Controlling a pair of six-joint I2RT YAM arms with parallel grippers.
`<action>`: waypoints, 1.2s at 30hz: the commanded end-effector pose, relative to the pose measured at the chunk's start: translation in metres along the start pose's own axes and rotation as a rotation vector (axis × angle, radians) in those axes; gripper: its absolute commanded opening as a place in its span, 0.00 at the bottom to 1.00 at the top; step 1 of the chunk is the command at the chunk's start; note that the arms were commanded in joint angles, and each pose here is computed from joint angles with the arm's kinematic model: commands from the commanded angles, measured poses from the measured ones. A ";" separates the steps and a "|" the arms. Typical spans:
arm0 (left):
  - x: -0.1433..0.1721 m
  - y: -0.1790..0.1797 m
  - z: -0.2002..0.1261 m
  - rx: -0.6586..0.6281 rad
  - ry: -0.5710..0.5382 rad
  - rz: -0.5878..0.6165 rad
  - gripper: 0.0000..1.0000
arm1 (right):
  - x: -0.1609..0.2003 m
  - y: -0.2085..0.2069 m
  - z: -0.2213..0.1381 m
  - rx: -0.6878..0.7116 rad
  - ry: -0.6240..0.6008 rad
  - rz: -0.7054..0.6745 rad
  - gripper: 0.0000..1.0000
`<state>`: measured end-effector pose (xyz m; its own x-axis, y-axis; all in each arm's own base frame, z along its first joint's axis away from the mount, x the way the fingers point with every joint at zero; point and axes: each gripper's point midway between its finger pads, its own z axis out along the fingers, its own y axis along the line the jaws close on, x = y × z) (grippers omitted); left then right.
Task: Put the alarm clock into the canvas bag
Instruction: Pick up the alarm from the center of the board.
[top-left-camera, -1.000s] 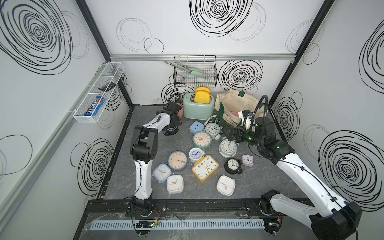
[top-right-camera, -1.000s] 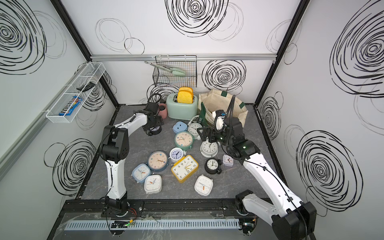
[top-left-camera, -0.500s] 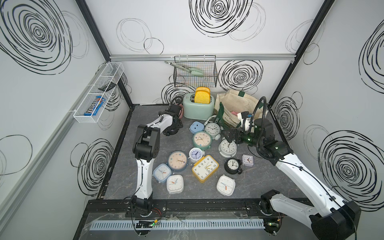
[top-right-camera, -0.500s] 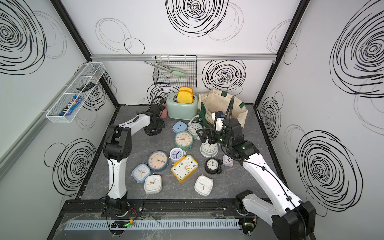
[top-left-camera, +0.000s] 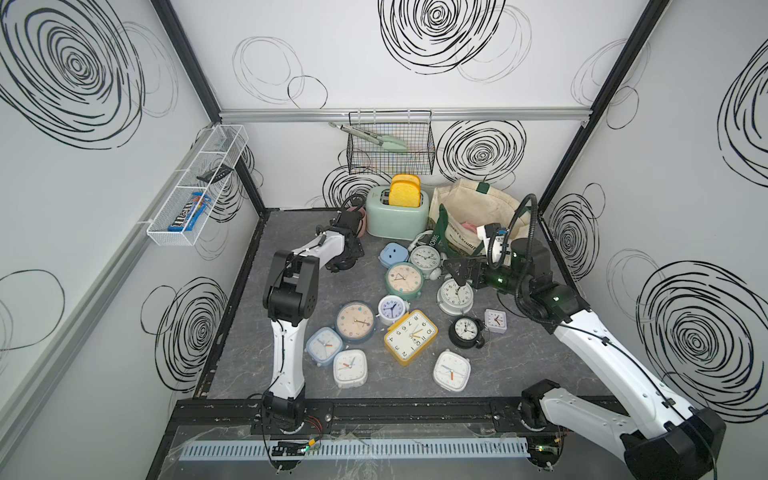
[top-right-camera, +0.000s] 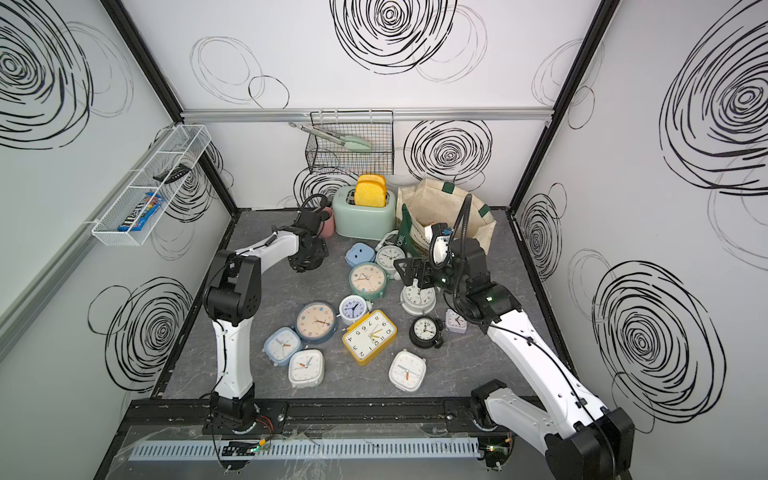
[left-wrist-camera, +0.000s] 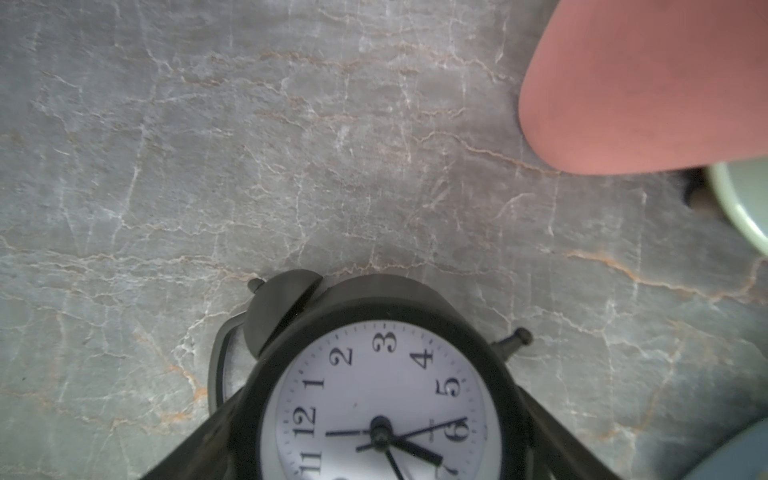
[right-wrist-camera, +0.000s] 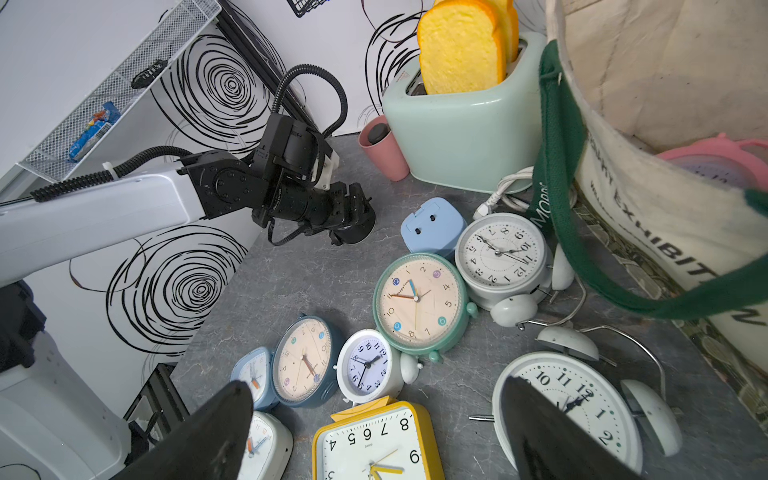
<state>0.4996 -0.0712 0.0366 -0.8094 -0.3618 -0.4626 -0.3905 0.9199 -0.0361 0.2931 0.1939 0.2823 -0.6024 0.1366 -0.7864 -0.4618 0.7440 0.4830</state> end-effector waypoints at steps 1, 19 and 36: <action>-0.019 -0.014 -0.049 0.064 -0.117 0.031 0.83 | -0.011 0.004 -0.002 -0.021 -0.032 -0.001 0.97; 0.046 -0.098 -0.307 0.802 -0.835 0.640 0.80 | -0.051 0.018 -0.021 -0.109 -0.021 0.060 0.97; 0.120 -0.107 -0.364 1.062 -1.072 0.900 0.80 | -0.006 0.085 0.033 -0.189 0.247 -0.121 0.97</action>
<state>0.2925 -0.2632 0.2753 0.0617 0.1739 -0.9828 0.7671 0.6218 0.1581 0.2851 0.2650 0.3134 -0.6876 -0.0631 -0.7233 -0.5995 0.6114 0.5166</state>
